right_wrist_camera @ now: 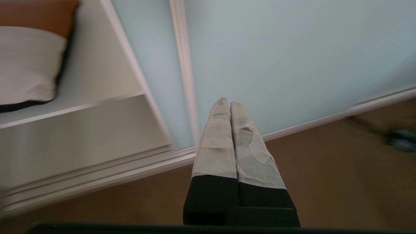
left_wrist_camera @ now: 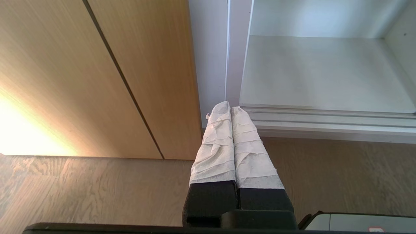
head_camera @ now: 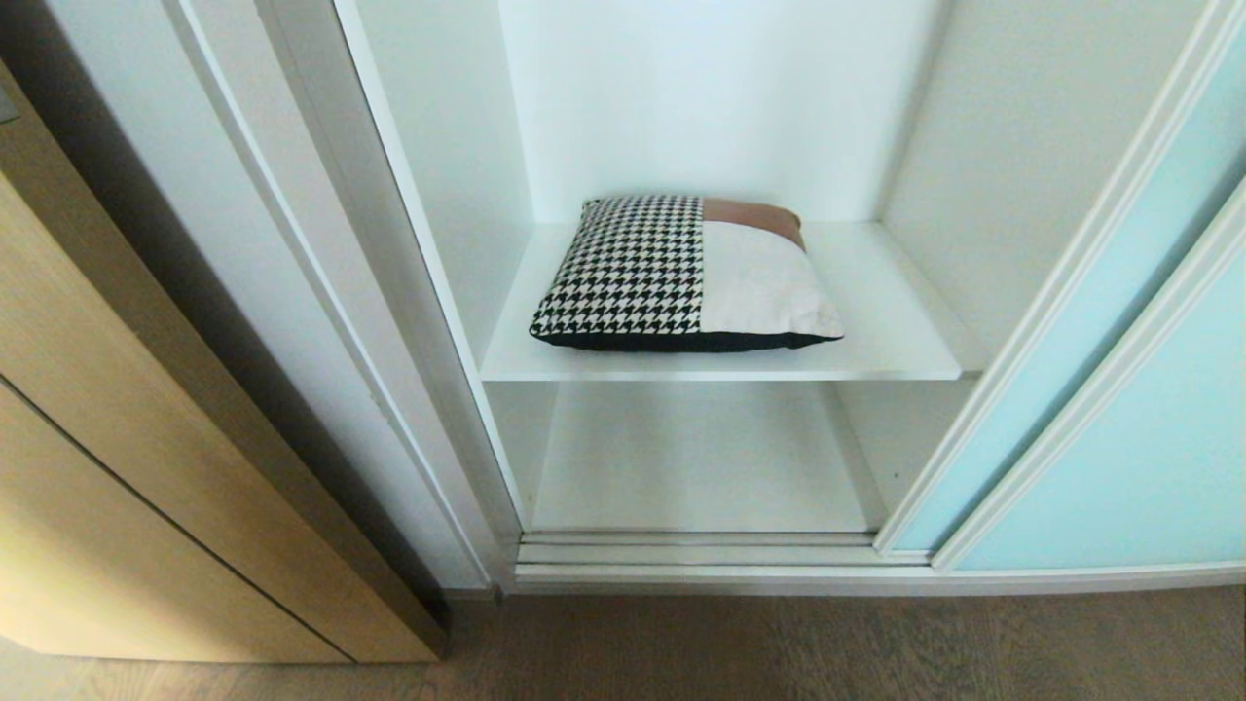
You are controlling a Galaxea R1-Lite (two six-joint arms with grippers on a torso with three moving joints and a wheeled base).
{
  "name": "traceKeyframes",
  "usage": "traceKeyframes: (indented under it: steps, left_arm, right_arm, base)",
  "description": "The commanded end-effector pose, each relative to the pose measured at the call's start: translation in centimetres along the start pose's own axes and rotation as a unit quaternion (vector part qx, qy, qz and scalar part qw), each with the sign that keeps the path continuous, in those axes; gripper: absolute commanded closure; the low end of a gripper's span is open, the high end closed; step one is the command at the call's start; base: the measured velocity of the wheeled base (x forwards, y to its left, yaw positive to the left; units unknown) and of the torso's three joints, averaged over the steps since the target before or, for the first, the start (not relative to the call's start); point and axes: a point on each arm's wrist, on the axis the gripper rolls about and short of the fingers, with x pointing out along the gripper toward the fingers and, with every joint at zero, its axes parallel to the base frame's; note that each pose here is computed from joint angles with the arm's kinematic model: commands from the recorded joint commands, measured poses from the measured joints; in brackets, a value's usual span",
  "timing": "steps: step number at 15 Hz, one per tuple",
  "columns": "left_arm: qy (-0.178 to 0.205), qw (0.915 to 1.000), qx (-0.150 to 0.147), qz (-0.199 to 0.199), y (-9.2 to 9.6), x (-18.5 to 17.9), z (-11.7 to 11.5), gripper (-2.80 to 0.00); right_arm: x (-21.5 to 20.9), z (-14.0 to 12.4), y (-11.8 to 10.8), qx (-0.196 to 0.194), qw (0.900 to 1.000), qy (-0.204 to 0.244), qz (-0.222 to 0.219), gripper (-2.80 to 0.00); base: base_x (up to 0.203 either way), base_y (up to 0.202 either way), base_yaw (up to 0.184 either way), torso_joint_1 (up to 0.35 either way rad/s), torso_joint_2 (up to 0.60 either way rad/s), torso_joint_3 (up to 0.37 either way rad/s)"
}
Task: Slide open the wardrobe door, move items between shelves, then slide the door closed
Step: Close the door
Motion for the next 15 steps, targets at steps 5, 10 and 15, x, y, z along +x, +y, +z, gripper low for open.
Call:
traceKeyframes:
  steps: [5, 10, 15]
  left_arm:
    - [0.001, 1.0, 0.0, 0.0, 0.0, 0.0, 0.0, 0.0]
    - [0.001, 1.0, 0.0, 0.0, 0.0, 0.0, 0.0, 0.0]
    - [0.001, 1.0, 0.0, 0.0, 0.0, 0.0, 0.0, 0.0]
  right_arm:
    - [3.8, -3.5, -5.5, 0.091, 0.993, 0.049, 0.063, 0.0]
    - [6.2, -4.7, -5.3, 0.119, 0.982, 0.073, 0.126, 0.0]
    - [7.5, -5.2, -2.8, 0.143, 0.968, 0.096, 0.18, 0.0]
  base:
    - [0.0, 0.0, 0.0, 0.0, 0.0, 0.0]
    - [0.0, 0.0, 0.0, 0.0, 0.0, 0.0]
    - [0.0, 0.0, 0.0, 0.0, 0.0, 0.0]
